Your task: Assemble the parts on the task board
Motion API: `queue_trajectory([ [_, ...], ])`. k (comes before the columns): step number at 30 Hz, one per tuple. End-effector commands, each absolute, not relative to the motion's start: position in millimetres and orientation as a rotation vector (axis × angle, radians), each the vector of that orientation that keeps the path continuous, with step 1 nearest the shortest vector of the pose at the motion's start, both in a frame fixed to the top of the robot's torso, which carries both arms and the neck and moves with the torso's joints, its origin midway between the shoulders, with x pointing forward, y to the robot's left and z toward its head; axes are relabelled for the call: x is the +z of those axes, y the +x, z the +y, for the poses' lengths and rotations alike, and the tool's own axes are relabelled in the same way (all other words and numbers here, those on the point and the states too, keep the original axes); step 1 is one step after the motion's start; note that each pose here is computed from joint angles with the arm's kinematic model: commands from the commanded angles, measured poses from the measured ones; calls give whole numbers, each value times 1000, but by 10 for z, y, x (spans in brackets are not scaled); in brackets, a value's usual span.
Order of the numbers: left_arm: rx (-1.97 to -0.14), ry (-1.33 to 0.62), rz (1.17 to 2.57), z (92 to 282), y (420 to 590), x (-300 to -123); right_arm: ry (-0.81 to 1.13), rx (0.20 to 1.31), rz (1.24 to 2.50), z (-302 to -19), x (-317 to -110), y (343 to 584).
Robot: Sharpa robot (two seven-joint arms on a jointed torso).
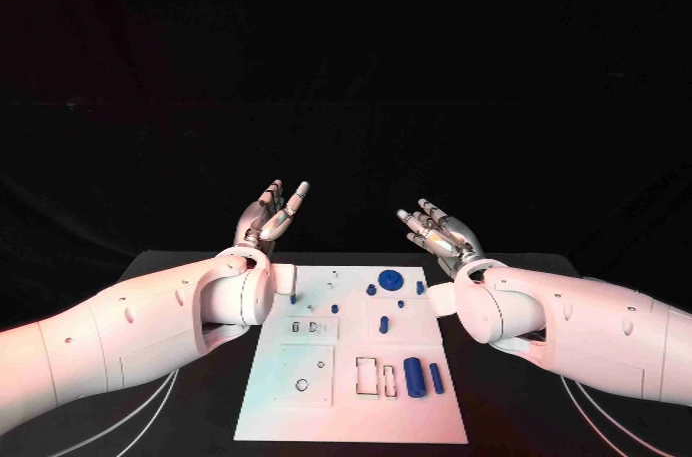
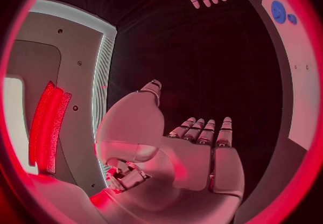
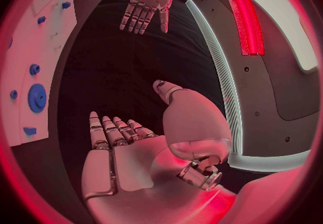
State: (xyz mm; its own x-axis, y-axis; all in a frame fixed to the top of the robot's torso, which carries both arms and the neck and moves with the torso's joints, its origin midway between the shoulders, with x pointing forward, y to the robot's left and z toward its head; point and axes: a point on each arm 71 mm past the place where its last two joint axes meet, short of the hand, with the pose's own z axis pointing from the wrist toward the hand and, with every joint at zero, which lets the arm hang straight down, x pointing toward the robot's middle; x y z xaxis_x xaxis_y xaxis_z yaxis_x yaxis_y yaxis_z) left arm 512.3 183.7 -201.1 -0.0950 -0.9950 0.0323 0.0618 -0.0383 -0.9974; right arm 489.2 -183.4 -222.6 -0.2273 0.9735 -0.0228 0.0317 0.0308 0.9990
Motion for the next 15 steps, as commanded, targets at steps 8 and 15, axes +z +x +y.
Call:
queue_trajectory([
  [8,-1420,-1122,1221,1785,5123,-1985,960,1487,1647,-1682,-2229,4917],
  [15,-1449,-1121,1212,1983,5022,-1902,601,1304,1488,-1917,-1954,5036],
])
